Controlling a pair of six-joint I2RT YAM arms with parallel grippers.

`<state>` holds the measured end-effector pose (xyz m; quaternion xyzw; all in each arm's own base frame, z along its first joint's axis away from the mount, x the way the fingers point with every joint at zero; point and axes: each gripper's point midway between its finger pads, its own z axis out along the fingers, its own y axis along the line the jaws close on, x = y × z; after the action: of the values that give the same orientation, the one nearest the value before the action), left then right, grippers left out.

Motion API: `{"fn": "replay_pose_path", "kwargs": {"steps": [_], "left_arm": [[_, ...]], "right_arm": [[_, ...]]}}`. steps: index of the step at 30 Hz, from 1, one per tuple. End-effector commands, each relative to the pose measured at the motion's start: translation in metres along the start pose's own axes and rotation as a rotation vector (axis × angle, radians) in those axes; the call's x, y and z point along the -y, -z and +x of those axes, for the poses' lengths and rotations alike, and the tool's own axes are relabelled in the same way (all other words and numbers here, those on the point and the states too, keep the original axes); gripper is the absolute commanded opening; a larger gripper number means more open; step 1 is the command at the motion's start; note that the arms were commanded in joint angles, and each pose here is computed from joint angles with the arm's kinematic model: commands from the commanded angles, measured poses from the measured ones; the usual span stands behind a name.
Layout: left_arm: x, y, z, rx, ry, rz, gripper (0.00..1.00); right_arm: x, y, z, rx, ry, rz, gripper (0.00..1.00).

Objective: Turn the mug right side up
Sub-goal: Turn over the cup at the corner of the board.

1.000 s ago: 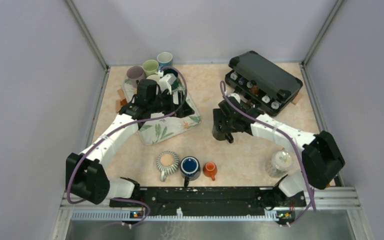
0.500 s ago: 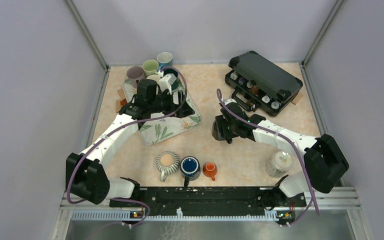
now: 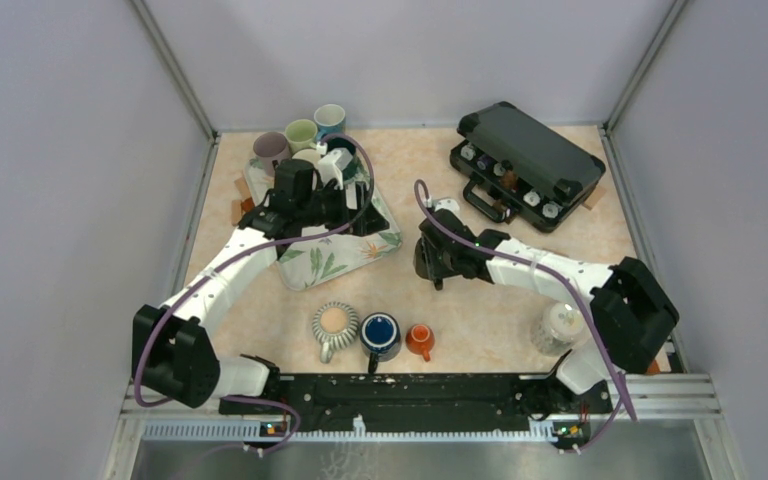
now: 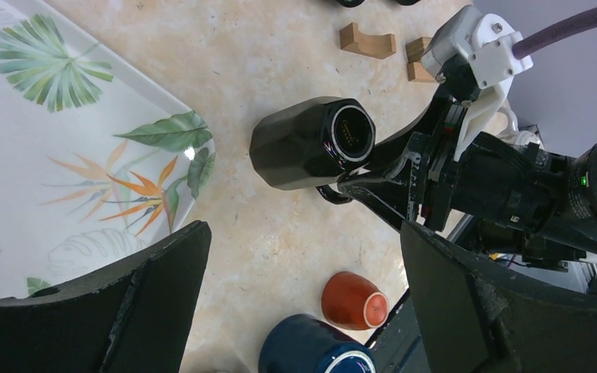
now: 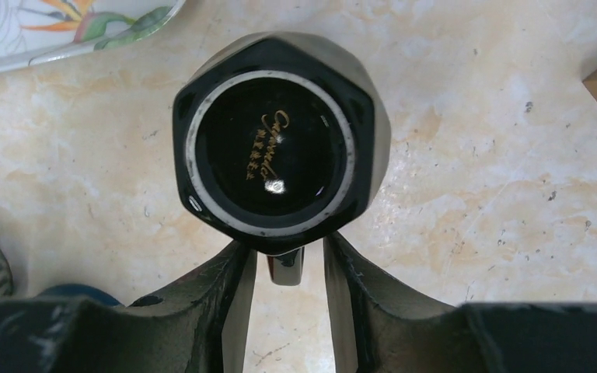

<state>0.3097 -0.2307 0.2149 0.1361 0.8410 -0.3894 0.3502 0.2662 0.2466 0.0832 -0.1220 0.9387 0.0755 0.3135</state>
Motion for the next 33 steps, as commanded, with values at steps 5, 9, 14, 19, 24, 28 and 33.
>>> {"fn": "replay_pose_path", "kwargs": {"steps": [5,9,14,19,24,28,33], "left_arm": [[0.001,-0.001,-0.006,0.028,-0.014,0.018,0.98],[0.001,-0.002,-0.006,0.026,-0.012,0.018,0.98],[0.000,-0.002,-0.005,0.024,-0.010,0.018,0.98],[0.000,-0.003,-0.005,0.024,-0.009,0.017,0.98],[0.001,-0.003,-0.004,0.022,-0.002,0.023,0.98],[0.000,-0.004,-0.003,0.025,0.005,0.023,0.98],[0.001,-0.003,-0.004,0.031,0.022,0.025,0.98]], "right_arm": [[0.000,0.003,-0.022,0.087,-0.072,0.052,0.34],[-0.005,0.000,-0.020,0.089,-0.063,0.067,0.34],[-0.006,-0.004,-0.019,0.092,-0.064,0.075,0.34],[-0.005,-0.006,-0.021,0.102,-0.069,0.089,0.33],[-0.005,-0.009,-0.022,0.106,-0.071,0.099,0.32],[-0.005,-0.011,-0.022,0.109,-0.071,0.103,0.30],[-0.003,-0.011,-0.025,0.125,-0.069,0.114,0.27]]}}
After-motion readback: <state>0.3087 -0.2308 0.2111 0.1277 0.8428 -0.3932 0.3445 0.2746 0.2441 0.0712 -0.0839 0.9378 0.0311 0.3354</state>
